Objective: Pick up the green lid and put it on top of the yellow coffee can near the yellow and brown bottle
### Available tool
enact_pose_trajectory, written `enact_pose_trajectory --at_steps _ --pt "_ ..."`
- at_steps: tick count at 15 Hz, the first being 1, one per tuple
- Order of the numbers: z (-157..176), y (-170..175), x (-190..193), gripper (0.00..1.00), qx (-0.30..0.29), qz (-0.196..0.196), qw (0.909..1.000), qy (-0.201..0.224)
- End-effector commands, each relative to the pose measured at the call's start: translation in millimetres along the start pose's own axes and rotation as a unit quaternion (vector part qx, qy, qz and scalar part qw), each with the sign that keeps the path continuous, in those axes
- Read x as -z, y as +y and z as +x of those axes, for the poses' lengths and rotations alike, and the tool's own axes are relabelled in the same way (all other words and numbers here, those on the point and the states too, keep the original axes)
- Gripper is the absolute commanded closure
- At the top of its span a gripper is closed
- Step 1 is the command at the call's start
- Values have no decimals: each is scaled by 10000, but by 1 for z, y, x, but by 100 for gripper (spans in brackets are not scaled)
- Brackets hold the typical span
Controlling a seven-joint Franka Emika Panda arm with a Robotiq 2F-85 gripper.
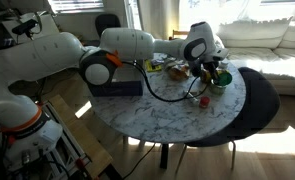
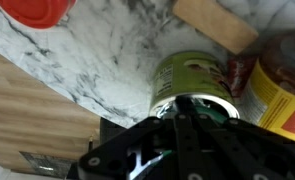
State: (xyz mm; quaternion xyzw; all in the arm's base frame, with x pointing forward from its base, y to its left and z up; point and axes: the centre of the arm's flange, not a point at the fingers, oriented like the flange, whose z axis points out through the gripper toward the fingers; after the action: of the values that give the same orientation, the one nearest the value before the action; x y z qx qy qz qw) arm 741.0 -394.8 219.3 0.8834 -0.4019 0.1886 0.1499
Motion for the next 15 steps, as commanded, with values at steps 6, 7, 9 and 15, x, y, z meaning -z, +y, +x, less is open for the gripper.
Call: enact_pose_trajectory --at_steps 6,7,9,15 --pt "62 -31 -26 100 130 1 9996 -244" --pt "63 -30 -25 100 119 14 9997 -227" --pt "66 -29 -20 100 96 51 9998 -177" --pt "73 -28 -10 100 59 87 9999 -105"
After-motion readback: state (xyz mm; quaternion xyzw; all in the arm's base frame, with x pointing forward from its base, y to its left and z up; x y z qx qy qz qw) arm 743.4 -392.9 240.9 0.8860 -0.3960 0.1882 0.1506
